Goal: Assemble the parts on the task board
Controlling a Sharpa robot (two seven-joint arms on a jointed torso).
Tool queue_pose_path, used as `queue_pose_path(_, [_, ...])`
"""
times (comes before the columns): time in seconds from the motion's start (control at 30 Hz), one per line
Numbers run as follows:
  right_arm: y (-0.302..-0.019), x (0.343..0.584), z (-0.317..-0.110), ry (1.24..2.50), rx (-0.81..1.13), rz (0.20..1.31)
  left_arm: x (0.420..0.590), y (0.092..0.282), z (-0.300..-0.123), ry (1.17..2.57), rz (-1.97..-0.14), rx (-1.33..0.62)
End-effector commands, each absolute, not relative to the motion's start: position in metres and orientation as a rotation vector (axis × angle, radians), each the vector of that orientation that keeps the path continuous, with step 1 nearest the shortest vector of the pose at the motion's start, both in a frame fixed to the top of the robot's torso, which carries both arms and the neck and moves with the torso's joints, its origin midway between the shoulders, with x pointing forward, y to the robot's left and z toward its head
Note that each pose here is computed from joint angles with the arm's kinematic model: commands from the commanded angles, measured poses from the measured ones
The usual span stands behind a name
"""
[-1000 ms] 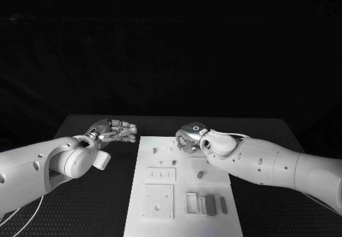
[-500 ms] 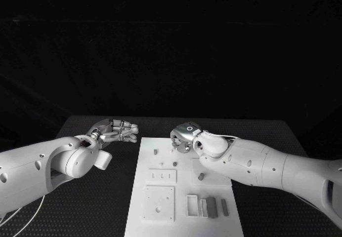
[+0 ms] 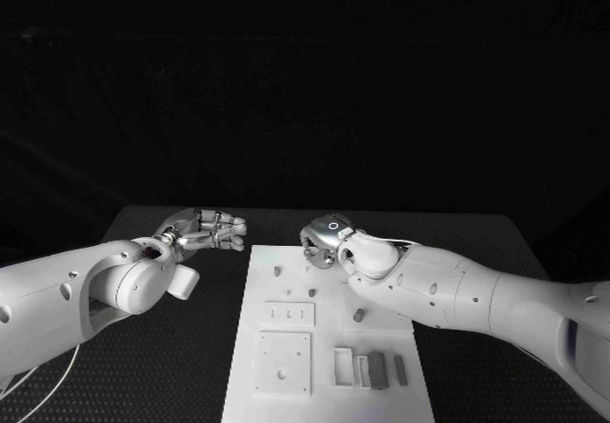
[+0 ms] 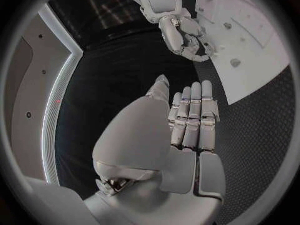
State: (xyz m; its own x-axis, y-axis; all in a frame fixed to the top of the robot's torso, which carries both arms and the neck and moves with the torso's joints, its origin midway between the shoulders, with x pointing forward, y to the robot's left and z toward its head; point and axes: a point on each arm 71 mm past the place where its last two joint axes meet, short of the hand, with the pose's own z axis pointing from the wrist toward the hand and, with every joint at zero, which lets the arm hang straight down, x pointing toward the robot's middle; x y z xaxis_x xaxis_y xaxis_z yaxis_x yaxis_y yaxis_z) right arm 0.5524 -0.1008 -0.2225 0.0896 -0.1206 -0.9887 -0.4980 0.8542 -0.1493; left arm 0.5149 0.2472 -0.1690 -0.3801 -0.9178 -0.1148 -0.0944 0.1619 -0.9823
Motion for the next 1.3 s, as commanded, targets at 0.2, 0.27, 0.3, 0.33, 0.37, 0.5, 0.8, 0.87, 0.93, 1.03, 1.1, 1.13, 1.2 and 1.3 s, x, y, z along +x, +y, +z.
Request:
queue_pose_path(0.2, [-0.1023, 0.5572, -0.2273, 1.483, -0.523, 0.263, 0.5149, 0.2436, -0.162, 1.646, -1.333, -0.961])
queue_pose_path(0.27, [-0.1039, 0.558, -0.2276, 1.486, -0.522, 0.257, 0.5151, 0.2436, -0.1616, 1.645, -1.332, -0.959])
queue_pose_path(0.3, [-0.1049, 0.5582, -0.2277, 1.486, -0.52, 0.255, 0.5153, 0.2437, -0.1616, 1.645, -1.332, -0.959])
queue_pose_path(0.33, [-0.1061, 0.5585, -0.2278, 1.487, -0.518, 0.251, 0.5154, 0.2435, -0.1616, 1.645, -1.332, -0.958])
queue_pose_path(0.37, [-0.1071, 0.5589, -0.228, 1.489, -0.517, 0.248, 0.5156, 0.2438, -0.1616, 1.645, -1.331, -0.959])
queue_pose_path(0.5, [-0.108, 0.5592, -0.2289, 1.501, -0.519, 0.25, 0.5162, 0.2436, -0.1618, 1.645, -1.33, -0.959])
queue_pose_path(0.8, [-0.1041, 0.5566, -0.2299, 1.521, -0.525, 0.268, 0.5161, 0.2436, -0.1618, 1.644, -1.33, -0.959])
queue_pose_path(0.87, [-0.1039, 0.556, -0.2299, 1.524, -0.524, 0.272, 0.5161, 0.2436, -0.1618, 1.644, -1.33, -0.959])
queue_pose_path(0.93, [-0.1037, 0.5554, -0.2298, 1.525, -0.524, 0.274, 0.5162, 0.2441, -0.1618, 1.644, -1.328, -0.96])
queue_pose_path(1.03, [-0.1032, 0.554, -0.2295, 1.522, -0.524, 0.28, 0.5166, 0.2454, -0.1619, 1.641, -1.325, -0.961])
queue_pose_path(1.1, [-0.1033, 0.5537, -0.2294, 1.521, -0.522, 0.28, 0.517, 0.2467, -0.1619, 1.639, -1.32, -0.963])
queue_pose_path(1.13, [-0.1034, 0.5537, -0.2295, 1.522, -0.522, 0.279, 0.5172, 0.247, -0.162, 1.638, -1.319, -0.964])
queue_pose_path(1.2, [-0.1036, 0.5538, -0.2297, 1.524, -0.521, 0.277, 0.5171, 0.2468, -0.162, 1.639, -1.32, -0.964])
queue_pose_path(1.3, [-0.1044, 0.5541, -0.2297, 1.524, -0.519, 0.274, 0.517, 0.2466, -0.162, 1.64, -1.321, -0.963])
